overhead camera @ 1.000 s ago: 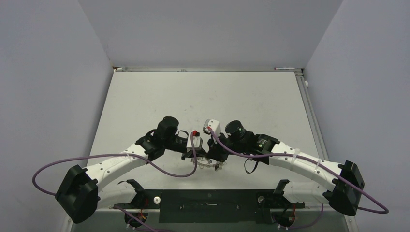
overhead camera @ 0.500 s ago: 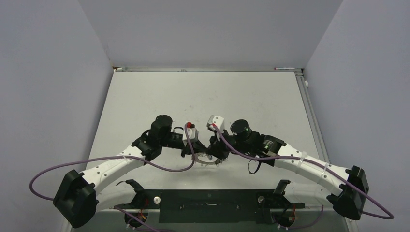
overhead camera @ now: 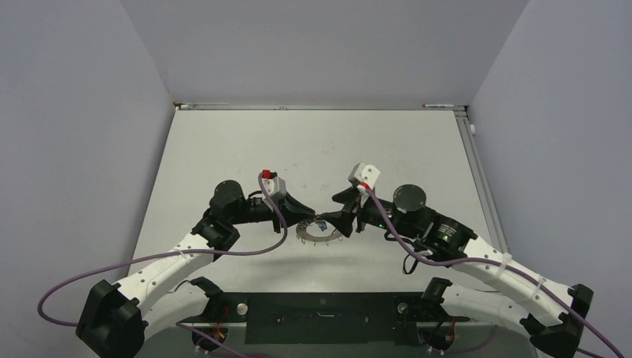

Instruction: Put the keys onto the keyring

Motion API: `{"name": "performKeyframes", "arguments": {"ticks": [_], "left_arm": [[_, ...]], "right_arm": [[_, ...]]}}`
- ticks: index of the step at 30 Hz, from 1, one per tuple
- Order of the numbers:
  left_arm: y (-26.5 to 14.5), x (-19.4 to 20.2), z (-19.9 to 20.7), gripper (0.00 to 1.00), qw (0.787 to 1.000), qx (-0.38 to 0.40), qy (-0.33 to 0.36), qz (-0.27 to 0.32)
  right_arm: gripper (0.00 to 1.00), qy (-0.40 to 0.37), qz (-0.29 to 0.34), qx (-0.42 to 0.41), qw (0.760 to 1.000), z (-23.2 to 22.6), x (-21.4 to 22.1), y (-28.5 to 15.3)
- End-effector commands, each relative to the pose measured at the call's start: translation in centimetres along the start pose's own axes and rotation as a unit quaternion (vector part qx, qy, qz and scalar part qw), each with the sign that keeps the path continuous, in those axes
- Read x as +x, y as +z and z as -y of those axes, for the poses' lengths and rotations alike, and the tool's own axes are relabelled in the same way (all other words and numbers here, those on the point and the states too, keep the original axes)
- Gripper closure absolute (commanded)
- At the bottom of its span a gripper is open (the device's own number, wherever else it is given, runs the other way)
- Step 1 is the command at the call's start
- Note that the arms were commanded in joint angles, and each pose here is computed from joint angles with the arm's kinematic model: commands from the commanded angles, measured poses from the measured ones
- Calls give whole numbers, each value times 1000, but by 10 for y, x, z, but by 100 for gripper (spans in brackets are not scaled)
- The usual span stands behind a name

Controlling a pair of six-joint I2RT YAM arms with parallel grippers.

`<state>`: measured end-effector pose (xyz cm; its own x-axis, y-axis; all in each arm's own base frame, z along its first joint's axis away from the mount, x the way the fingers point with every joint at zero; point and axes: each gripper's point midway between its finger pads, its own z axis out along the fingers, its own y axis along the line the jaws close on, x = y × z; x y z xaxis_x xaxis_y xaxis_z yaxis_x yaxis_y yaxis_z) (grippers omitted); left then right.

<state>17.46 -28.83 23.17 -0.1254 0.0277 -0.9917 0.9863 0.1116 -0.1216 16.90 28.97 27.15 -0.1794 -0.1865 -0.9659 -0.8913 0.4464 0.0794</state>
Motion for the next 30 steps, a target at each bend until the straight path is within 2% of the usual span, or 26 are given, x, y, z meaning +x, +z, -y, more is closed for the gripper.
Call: {"name": "performKeyframes", "arguments": {"ticks": [1,12,20,25,30], "left_arm": [[-8,-56,1,100,995,-10,-7,101],[-27,-94,20,100,982,2,-39,185],[-35,-101,23,100,979,-6,-41,200],[-36,-101,22,100,978,-5,-47,203],[-37,-101,23,100,978,-3,-47,203]], "right_arm": [[46,-52,118,-2,992,-3,-62,-20],[47,-129,157,-62,977,-20,-69,-6],[54,-168,151,-124,966,-39,-69,3],[60,-172,147,-127,966,-38,-69,8],[60,-171,142,-120,967,-35,-69,13]]}}
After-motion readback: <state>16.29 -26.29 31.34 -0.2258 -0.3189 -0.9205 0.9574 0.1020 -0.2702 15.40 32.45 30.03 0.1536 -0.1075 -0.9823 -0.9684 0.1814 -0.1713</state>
